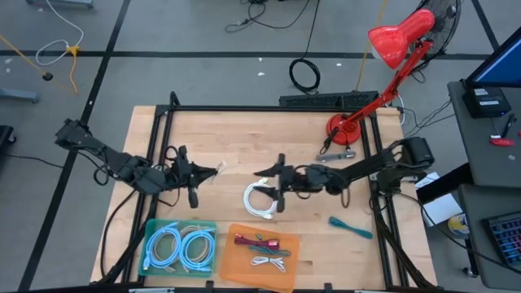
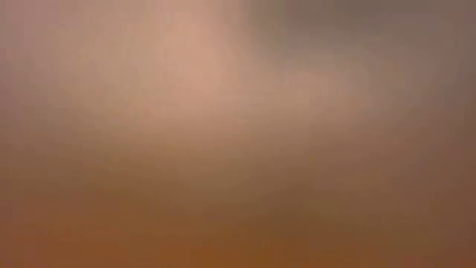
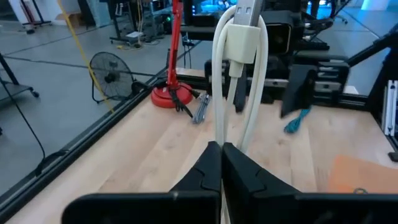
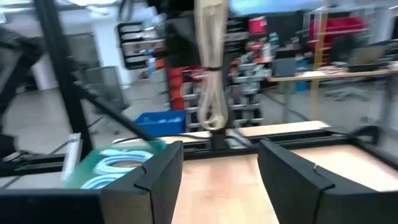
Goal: Pick & Place USB Port
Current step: Put the brown charger cable into the orange bin
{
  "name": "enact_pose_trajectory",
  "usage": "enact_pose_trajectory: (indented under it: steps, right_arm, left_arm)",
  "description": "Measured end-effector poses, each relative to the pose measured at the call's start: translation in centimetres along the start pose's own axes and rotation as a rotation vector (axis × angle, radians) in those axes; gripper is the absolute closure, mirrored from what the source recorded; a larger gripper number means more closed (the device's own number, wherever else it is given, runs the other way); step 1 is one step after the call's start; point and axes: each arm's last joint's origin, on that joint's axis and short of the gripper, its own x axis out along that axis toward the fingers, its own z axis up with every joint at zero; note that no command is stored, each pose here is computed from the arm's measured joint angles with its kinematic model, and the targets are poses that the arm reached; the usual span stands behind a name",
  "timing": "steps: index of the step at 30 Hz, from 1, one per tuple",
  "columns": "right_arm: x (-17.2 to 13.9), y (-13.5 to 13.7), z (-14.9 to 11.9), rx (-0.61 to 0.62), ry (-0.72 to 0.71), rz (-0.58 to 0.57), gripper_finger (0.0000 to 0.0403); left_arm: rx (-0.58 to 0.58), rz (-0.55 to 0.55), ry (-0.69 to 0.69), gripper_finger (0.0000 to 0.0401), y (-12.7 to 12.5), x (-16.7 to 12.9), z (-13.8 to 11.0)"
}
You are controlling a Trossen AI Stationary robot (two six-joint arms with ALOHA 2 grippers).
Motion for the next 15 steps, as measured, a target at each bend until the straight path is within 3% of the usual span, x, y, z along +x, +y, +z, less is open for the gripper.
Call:
enact_pose_trajectory:
  steps: [5, 15]
  right_arm:
    - [3.0, 0.5, -0.2, -0.004, 0.021, 0.017, 0.0200]
    - [5.3, 1.5, 0.2, 0.004, -0.004, 0.131, 0.0199]
  left_arm:
    - [0.014, -0.022, -0.007, 0.0401, -0.1, 0.0, 0.1]
    - [0.040, -0.154, -0.097, 0.0401, -1.2, -0.3, -0.2]
